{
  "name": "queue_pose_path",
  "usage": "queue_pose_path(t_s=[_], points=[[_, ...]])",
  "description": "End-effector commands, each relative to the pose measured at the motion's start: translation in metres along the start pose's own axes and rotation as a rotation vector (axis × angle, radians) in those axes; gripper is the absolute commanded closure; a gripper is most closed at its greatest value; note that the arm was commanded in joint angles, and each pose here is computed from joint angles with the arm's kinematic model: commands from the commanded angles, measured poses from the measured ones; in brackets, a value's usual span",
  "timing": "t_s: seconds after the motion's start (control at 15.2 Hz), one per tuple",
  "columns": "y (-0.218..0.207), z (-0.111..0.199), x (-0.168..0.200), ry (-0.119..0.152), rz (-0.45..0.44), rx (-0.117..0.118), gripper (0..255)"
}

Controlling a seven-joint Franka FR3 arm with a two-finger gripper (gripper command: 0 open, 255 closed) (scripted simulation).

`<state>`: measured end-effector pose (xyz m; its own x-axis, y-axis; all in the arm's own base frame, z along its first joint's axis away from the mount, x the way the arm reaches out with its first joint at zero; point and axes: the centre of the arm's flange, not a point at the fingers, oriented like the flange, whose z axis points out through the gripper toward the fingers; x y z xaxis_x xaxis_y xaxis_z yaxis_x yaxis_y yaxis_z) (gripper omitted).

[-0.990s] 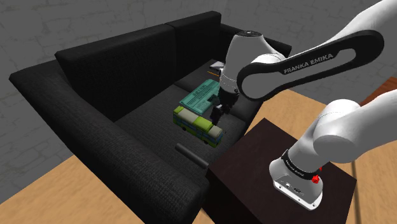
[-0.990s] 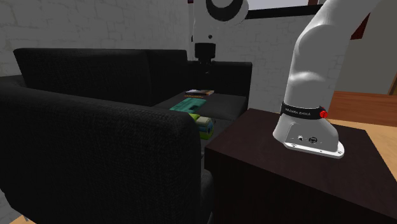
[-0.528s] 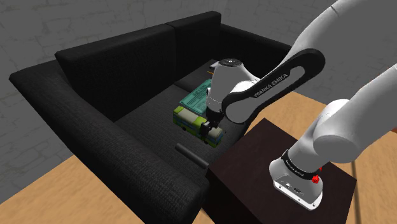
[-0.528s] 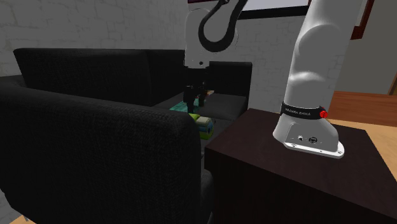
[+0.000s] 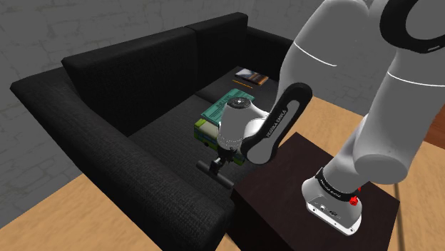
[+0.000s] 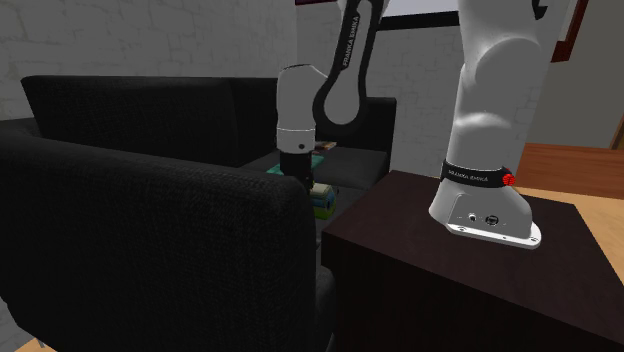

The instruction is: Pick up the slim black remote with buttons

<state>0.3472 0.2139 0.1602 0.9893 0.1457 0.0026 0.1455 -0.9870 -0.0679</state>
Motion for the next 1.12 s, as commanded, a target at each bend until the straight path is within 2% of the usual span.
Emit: queue_pose_path(t_s=[0.0, 0.59, 0.66, 1.06], points=[[-0.006, 0.024, 0.003, 0.000, -0.002, 0.005, 0], [-0.003, 0.064, 0.003, 0.000, -0.002, 0.004, 0], [-0.003, 0.064, 0.003, 0.000, -0.002, 0.004, 255], [-0.003, 0.064, 0.003, 0.001, -0.002, 0.004, 255]])
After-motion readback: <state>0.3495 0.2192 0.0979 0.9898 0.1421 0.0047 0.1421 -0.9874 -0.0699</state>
